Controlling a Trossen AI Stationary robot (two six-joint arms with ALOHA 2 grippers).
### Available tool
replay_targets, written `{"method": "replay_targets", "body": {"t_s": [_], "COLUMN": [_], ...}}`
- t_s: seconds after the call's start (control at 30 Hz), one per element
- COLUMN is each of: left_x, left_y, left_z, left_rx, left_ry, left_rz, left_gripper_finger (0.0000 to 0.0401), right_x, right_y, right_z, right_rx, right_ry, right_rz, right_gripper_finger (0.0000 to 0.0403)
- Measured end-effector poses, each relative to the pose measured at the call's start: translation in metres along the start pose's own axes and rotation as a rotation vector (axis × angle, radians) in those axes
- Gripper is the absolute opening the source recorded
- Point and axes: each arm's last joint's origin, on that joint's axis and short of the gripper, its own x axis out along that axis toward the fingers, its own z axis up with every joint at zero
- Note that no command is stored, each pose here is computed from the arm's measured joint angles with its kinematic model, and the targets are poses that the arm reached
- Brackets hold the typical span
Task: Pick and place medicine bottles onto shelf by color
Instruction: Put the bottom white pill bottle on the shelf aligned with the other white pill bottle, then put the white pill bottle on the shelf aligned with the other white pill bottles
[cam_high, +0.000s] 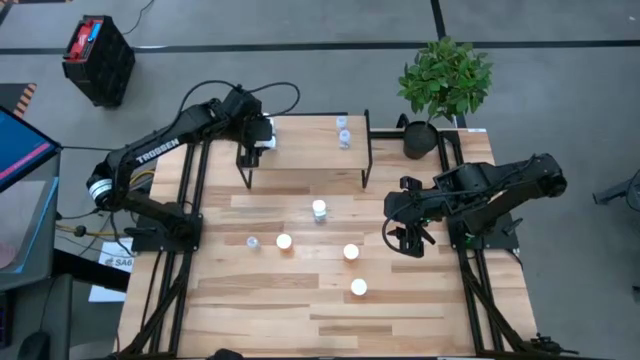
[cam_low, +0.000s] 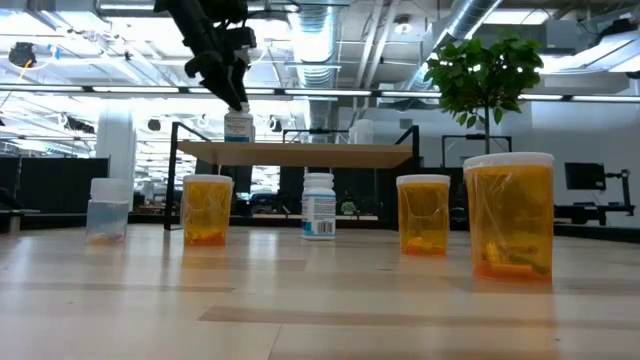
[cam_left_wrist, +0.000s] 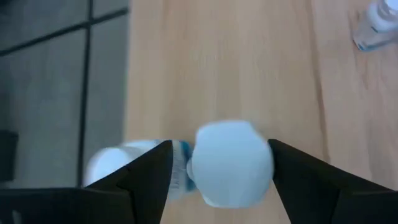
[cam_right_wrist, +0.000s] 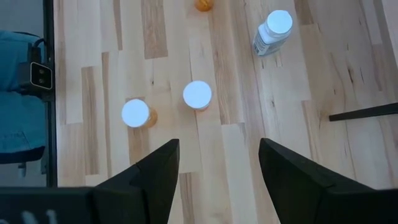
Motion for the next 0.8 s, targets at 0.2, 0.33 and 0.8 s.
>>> {"method": "replay_targets", "body": {"t_s": [0.2,0.33,0.8], "left_x": [-0.017,-0.028,-0.037], "left_y": [0.010,0.013,-0.046], "left_z": [0.011,0.020,0.062], "left_rx": [0.007,-0.014,-0.153], "left_ry": [-0.045,-0.089,-0.241], "left_rz": [0.055,0.073,-0.294], "left_gripper_finger": [0.0254,0.0254,0.0254], "right_x": [0.000,0.000,0.000], "right_y": [0.000,0.000,0.000], "right_z": [0.000,0.000,0.000], "right_rx": [-0.002,-0.003,0.006], "right_ry": [0.000,0.000,-0.004], "right_rz": [0.000,0.000,0.002], "right_gripper_finger": [0.0244,0.0244,0.0244]}}
